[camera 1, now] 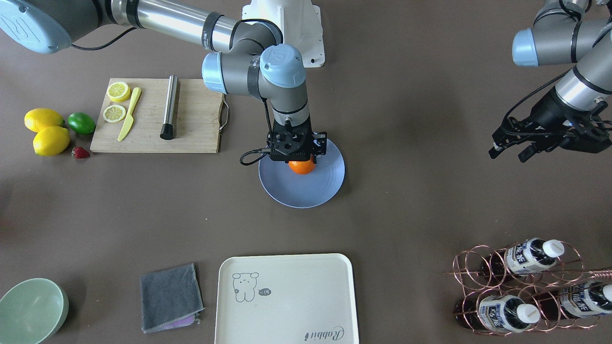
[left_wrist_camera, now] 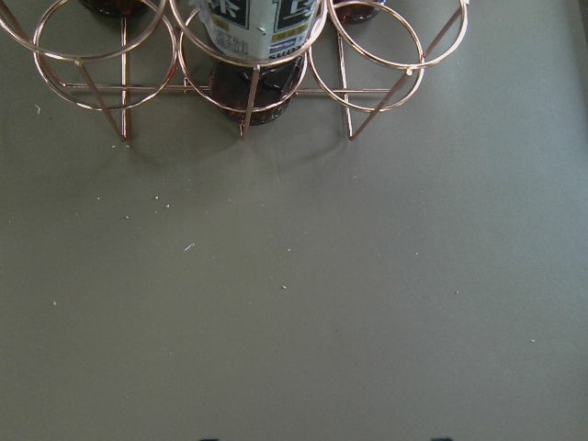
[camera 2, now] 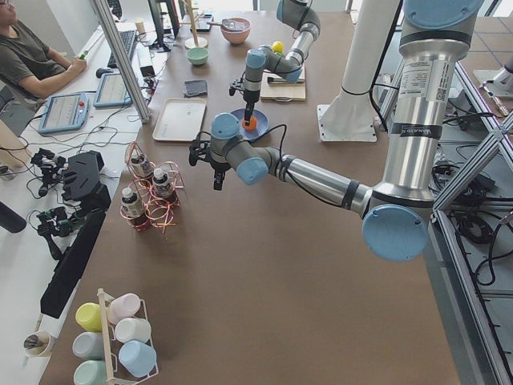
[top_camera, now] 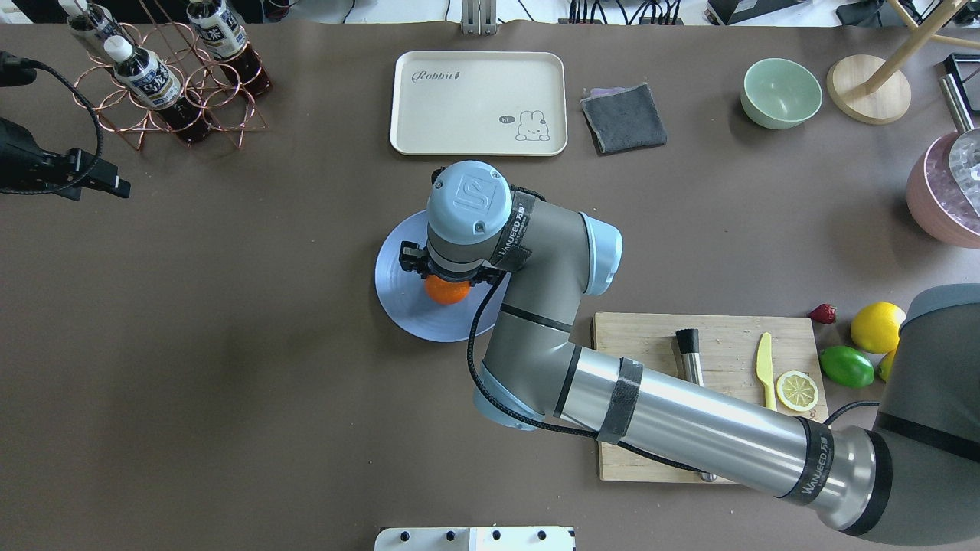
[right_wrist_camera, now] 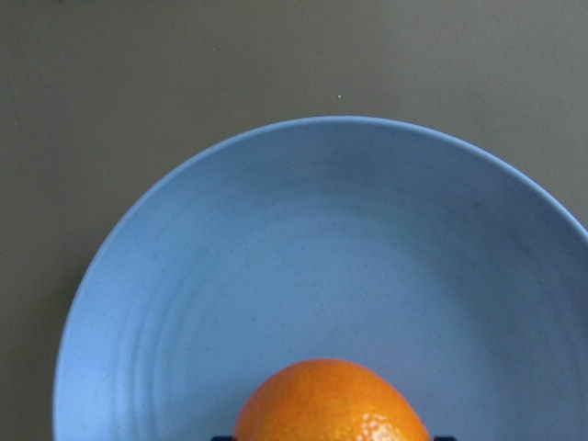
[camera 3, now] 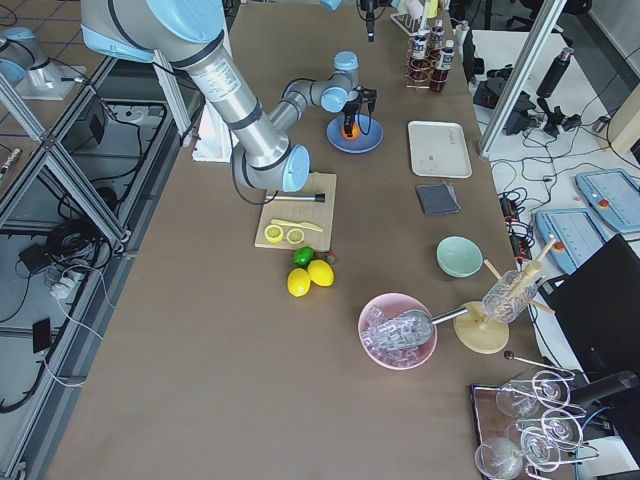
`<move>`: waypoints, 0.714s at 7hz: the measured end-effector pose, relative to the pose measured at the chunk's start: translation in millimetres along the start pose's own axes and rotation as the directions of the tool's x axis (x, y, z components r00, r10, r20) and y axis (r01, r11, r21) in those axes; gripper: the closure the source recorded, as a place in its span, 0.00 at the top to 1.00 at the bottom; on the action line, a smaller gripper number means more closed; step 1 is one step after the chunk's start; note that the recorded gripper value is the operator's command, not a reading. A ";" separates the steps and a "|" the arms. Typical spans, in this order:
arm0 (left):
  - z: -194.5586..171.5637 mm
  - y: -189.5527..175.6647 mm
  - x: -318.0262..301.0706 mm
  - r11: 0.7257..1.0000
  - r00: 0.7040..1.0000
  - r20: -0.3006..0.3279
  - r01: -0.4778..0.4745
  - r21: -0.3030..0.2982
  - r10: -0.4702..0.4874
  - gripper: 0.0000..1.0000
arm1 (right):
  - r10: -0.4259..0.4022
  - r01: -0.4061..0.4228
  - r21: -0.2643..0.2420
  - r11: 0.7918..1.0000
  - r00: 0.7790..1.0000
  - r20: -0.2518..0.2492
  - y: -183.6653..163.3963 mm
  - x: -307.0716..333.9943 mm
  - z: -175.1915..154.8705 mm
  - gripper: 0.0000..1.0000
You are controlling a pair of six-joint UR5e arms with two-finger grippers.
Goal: Pick orange to plate
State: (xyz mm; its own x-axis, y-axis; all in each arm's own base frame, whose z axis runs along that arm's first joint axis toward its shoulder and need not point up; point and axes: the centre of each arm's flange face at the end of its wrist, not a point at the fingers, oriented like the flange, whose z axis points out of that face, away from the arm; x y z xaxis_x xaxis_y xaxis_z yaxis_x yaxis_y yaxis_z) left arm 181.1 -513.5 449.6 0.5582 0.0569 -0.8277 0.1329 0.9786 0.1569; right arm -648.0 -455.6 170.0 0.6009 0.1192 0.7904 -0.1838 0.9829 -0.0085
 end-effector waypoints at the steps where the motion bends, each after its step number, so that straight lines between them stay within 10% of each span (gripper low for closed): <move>1: -0.5 2.3 -3.7 1.000 1.000 0.003 0.004 -0.001 -0.004 0.82 | -0.002 0.002 0.000 1.000 1.000 -0.003 -0.2 0.4 2.3 1.00; 5: -18.8 -4.8 -40.7 0.999 0.999 0.031 -0.034 0.026 0.033 0.85 | 0.016 -0.014 -0.041 0.999 0.999 0.050 -61.9 46.9 -49.7 1.00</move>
State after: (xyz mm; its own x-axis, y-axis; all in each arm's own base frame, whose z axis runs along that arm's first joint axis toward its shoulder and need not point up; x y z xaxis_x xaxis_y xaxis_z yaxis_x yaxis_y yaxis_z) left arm 142.4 -516.7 472.4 0.5873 0.0833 -0.8051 0.1349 0.9707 0.1989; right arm -569.7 -504.0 177.1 0.5579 0.1278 0.8200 -0.1600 0.9861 -0.0448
